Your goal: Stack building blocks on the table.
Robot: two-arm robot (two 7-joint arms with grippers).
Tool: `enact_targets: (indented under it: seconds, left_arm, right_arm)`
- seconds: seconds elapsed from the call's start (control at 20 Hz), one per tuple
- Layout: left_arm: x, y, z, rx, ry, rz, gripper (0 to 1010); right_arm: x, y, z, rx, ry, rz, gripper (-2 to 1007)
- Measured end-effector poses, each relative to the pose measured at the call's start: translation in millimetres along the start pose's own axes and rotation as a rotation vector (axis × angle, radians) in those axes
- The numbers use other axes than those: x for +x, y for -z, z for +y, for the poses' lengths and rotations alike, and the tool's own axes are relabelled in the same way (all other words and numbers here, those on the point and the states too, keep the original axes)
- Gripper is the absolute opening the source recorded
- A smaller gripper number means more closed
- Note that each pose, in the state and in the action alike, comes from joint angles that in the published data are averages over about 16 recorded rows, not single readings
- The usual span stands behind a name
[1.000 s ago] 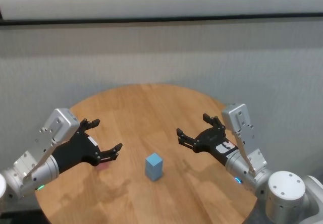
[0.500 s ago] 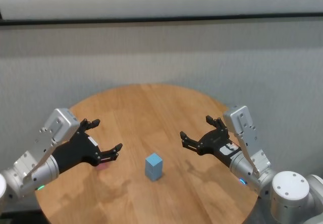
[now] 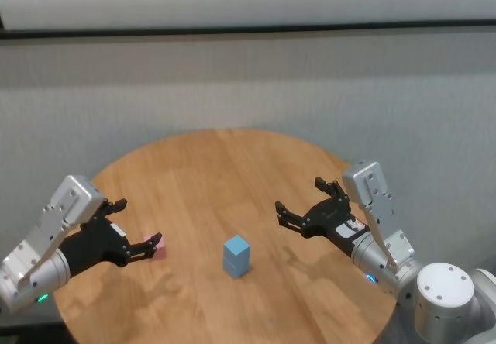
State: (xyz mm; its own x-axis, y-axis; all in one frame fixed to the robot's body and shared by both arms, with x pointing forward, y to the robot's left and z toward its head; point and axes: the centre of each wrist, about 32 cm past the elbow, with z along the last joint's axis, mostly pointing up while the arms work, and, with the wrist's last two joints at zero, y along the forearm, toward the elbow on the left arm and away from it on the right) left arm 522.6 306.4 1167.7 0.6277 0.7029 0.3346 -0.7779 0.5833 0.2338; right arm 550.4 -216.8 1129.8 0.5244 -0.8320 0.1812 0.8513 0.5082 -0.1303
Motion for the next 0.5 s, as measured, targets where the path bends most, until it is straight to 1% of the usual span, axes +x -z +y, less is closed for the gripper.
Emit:
enact_targets:
  seconds: [0.2, 0.5]
  left_arm:
    - [-3.7, 1.5, 0.1, 0.031, -0.024, 0.025, 1002]
    - [-13.9, 1.6, -2.4, 0.071, -0.053, 0.063, 1002]
  right_arm:
    - [-0.4, 0.0, 0.2, 0.001, 0.0, 0.002, 1003]
    - [-0.7, 0.0, 0.3, 0.002, 0.0, 0.004, 1003]
